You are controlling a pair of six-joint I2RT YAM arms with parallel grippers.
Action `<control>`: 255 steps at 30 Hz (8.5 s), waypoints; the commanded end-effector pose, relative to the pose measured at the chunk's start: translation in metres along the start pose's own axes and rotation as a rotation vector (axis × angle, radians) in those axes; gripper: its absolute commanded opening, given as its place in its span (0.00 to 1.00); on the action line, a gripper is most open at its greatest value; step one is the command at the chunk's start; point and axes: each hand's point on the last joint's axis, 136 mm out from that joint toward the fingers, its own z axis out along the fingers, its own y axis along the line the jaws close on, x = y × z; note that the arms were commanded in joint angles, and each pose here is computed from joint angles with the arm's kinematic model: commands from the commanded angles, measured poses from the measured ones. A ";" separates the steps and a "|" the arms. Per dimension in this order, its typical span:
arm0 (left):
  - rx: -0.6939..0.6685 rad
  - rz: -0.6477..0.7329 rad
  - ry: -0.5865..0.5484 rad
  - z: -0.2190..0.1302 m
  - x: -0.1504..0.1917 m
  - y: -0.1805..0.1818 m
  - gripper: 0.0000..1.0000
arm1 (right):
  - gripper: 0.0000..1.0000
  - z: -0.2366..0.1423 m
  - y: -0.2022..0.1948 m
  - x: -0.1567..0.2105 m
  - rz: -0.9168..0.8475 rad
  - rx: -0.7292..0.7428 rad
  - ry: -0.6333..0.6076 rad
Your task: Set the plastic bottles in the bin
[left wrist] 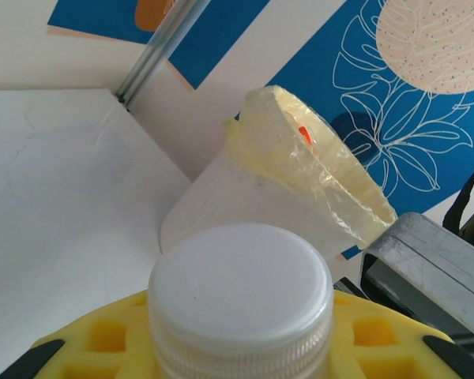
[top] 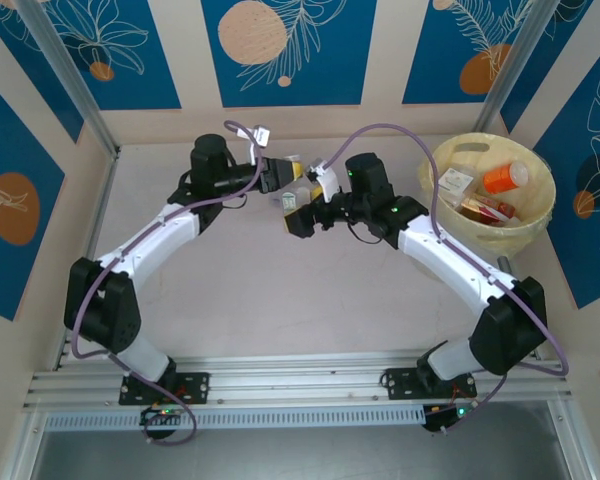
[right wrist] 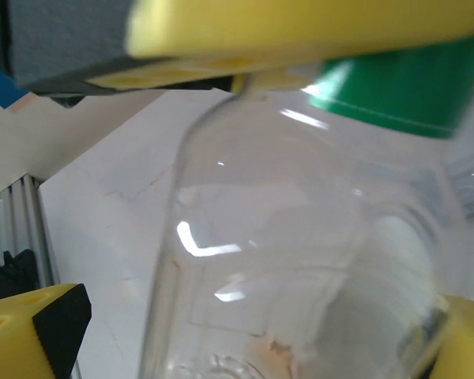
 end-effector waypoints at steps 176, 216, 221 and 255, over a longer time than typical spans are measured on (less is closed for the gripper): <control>-0.779 0.261 0.326 0.041 0.043 0.175 0.00 | 0.99 -0.155 -0.083 -0.019 0.312 0.591 -0.417; 0.286 0.271 -0.003 -0.003 0.047 -0.083 0.00 | 0.99 -0.065 0.008 -0.110 0.299 -0.167 -0.491; 0.314 0.280 0.026 0.000 0.056 -0.091 0.00 | 1.00 -0.059 0.011 -0.111 0.276 -0.154 -0.469; -0.426 0.262 -0.145 -0.014 0.044 0.040 1.00 | 0.38 -0.207 -0.071 -0.071 0.234 0.582 -0.428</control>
